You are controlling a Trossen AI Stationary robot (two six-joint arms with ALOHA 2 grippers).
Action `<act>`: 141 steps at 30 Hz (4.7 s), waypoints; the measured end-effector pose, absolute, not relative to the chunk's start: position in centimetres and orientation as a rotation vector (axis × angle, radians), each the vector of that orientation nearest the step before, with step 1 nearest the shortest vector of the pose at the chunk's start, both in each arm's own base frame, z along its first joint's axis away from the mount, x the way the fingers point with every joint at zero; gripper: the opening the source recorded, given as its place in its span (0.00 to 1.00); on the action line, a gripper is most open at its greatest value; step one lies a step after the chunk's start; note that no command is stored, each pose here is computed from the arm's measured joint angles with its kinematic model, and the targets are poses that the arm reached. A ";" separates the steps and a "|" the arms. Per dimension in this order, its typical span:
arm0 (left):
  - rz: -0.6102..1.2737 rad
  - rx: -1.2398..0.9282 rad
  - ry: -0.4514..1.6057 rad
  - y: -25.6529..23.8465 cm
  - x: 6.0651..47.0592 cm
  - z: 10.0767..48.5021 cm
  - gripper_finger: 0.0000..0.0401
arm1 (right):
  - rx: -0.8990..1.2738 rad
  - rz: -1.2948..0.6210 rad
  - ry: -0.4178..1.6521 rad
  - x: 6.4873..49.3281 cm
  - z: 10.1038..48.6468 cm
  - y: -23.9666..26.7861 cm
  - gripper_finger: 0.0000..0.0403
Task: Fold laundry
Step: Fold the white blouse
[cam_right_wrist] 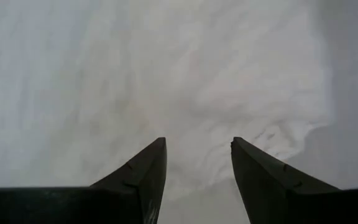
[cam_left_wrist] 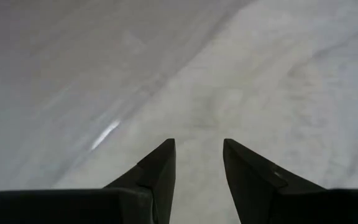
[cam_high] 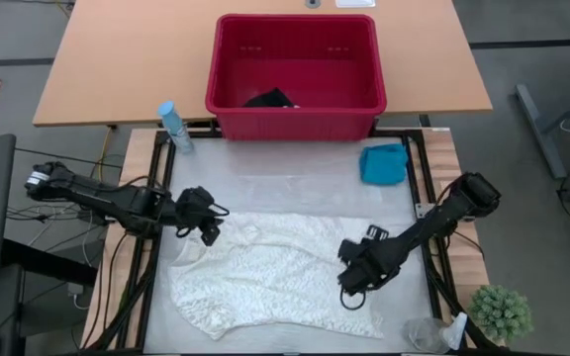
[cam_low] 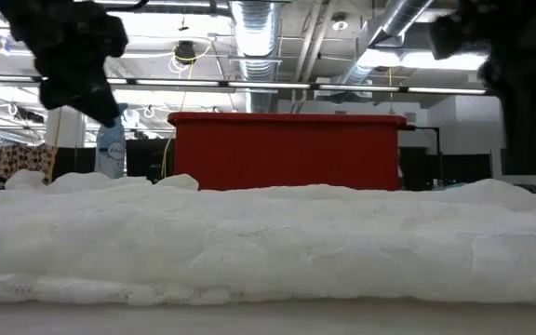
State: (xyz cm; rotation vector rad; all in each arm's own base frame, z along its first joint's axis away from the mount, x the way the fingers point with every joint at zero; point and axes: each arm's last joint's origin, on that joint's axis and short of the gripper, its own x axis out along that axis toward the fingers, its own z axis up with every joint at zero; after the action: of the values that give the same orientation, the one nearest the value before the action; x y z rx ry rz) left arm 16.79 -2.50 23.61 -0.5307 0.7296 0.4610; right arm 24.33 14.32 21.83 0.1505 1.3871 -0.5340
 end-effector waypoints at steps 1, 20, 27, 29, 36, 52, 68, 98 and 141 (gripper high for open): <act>0.440 -0.531 0.723 -2.4 17.1 23.7 0.31 | 0.192 -0.578 1.345 24.1 22.5 13.9 0.50; 0.430 -0.537 0.884 -2.0 19.6 21.0 0.31 | 0.713 -1.108 1.272 24.4 24.1 8.0 0.43; 0.425 -0.470 0.932 -2.1 20.1 20.2 0.31 | 0.752 -1.227 1.273 25.5 22.4 7.4 0.42; 0.425 -0.460 0.944 -2.1 19.9 19.8 0.31 | 0.758 -1.239 1.270 25.7 22.1 7.0 0.42; 0.432 -0.525 0.972 -2.0 19.0 17.2 0.31 | 0.852 -1.206 1.264 25.6 18.8 6.4 0.42; 0.467 -0.569 0.997 -1.8 17.2 13.6 0.31 | 0.877 -1.285 1.330 24.5 16.7 4.2 0.03; 0.313 -0.598 0.833 -2.2 18.7 17.8 0.31 | 0.763 -1.193 1.368 24.9 16.9 3.1 0.41; 0.126 -0.152 0.835 1.6 18.9 18.6 0.47 | 0.436 -0.920 1.319 24.0 18.0 9.9 0.52; -0.119 -0.282 1.101 2.1 23.3 20.1 0.00 | 0.463 -0.744 1.275 25.1 17.8 11.1 0.52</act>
State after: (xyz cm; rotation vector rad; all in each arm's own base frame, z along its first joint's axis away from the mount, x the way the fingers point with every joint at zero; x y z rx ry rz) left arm 23.31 2.14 20.05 -0.2815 1.1013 -0.1193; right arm 25.12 11.08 17.84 0.4633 1.2755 -0.7443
